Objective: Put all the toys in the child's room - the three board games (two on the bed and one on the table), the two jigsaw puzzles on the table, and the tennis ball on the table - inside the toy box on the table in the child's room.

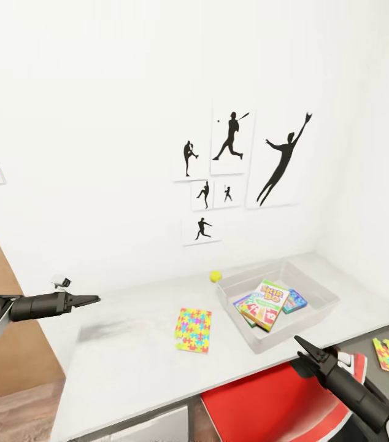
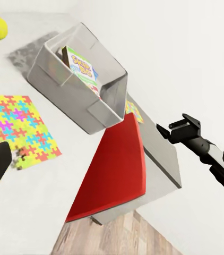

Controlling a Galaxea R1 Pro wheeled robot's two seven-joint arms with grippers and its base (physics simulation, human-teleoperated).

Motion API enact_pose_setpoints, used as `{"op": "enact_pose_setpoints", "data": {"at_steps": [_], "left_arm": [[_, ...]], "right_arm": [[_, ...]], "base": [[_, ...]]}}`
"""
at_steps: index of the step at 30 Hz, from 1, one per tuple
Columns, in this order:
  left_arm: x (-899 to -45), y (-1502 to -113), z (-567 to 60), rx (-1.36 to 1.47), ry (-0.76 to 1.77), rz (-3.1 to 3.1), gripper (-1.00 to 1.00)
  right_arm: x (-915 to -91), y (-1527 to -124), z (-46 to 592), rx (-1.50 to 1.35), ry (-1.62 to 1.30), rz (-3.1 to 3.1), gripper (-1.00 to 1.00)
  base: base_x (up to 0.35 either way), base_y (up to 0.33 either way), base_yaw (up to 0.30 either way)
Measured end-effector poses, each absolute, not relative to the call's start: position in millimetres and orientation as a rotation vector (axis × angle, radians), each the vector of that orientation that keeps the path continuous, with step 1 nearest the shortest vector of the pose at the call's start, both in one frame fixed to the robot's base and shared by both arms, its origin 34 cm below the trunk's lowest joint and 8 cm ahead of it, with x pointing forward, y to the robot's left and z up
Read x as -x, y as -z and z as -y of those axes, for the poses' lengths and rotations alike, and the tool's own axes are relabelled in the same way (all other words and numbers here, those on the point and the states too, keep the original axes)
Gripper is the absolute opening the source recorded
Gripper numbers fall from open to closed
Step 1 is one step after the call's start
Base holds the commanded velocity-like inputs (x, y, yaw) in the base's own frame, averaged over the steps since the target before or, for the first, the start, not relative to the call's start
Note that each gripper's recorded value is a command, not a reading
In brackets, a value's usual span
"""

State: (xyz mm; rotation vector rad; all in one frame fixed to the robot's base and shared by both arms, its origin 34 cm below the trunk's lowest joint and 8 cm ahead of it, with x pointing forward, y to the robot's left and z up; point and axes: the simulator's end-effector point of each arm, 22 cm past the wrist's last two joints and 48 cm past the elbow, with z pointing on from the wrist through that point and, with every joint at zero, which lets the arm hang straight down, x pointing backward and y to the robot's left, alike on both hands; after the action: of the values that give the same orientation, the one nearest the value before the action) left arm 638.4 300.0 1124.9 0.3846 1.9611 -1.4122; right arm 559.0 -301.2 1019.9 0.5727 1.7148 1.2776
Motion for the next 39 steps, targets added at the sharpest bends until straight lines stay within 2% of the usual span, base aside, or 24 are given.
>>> {"op": "enact_pose_setpoints", "data": {"at_steps": [17,29,39], "left_arm": [[-638.4,-1125.2,-300.0,-0.385,1.412,-1.96,1.0],[-638.3,-1125.5,-300.5,-0.386,1.41,-1.959,1.0],[-637.0,-1130.6,-300.7,-0.392,1.406,-1.952,1.0]], "right_arm": [[-558.8,-1021.0,301.9,-0.569,-1.279,-1.712,1.0],[-558.6,-1022.7,301.8,-0.566,-1.284,-1.706,1.0],[-557.9,-1027.3,302.0,-0.558,-1.286,-1.697,1.0]], "base": [[-0.045,0.274,0.255],[0.049,0.098,0.018],[0.002,0.164,-0.119]]}}
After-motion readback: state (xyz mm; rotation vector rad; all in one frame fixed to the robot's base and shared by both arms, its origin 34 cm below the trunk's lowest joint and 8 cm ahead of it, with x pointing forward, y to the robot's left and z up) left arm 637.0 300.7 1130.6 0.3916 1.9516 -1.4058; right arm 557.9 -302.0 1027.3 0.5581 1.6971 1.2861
